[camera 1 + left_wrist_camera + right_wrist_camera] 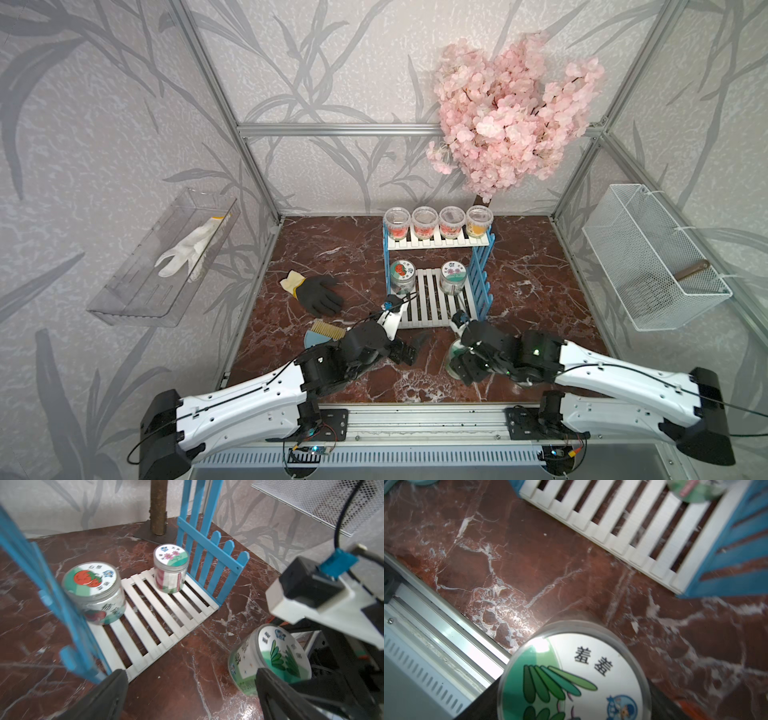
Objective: Place the seed container on the shelf
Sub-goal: Place the seed jar at the center of the board.
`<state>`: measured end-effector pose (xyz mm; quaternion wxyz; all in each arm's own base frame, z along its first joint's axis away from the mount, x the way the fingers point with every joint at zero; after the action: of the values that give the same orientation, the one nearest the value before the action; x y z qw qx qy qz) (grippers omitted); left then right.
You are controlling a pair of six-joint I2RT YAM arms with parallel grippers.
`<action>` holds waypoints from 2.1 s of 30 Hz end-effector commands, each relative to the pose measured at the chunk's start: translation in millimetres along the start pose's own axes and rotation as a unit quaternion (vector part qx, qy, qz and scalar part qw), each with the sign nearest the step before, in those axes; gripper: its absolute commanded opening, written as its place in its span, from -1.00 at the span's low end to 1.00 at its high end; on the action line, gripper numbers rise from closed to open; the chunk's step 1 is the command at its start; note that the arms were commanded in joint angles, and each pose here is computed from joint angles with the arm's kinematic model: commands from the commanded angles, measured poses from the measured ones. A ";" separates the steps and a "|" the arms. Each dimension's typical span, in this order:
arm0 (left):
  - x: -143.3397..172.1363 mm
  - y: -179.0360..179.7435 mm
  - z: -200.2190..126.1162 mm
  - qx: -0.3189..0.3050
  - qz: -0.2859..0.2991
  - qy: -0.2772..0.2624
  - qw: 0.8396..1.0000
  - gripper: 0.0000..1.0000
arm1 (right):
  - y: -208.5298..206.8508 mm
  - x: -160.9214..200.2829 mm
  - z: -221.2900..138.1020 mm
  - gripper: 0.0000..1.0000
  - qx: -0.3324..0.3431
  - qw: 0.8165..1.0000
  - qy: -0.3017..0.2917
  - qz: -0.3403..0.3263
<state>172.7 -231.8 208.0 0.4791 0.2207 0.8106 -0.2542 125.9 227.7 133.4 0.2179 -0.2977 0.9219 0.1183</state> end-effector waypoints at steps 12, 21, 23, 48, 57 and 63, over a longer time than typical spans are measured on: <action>45.9 30.8 -23.4 -0.052 -0.104 0.064 0.991 1.00 | 70.3 -56.3 53.1 0.72 -0.101 0.957 -0.124 -0.240; 61.8 23.6 -17.9 -0.026 -0.113 0.088 0.989 0.89 | 74.1 -47.5 58.8 0.85 -0.145 0.956 -0.117 -0.224; 62.2 17.6 -16.0 -0.007 -0.116 0.089 0.989 0.84 | 75.2 -48.2 57.0 0.92 -0.151 0.956 -0.127 -0.219; 92.2 9.4 21.8 -0.033 -0.105 0.173 0.979 0.37 | 61.6 -41.5 66.3 0.88 -0.216 0.879 -0.360 -0.225; 92.5 5.6 20.2 -0.020 -0.094 0.181 0.979 0.48 | 57.1 -25.7 93.2 0.87 -0.226 0.885 -0.359 -0.192; 73.5 -6.1 19.5 0.009 -0.022 0.166 0.986 0.93 | 54.1 -19.8 100.5 0.87 -0.220 0.892 -0.346 -0.191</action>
<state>146.4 -230.8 115.3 0.3055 0.2065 0.9009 -0.2289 138.1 313.0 48.0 0.4506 -0.4613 0.6756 0.3574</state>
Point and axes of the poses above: each gripper's point midway between its finger pads, its own z axis out along the fingers, its own y axis along the line the jaws close on, x = y × z, the point moved 2 cm from there along -z, back along the fingers, and after that the axes turned 3 degrees about z, right-handed, at the moved point
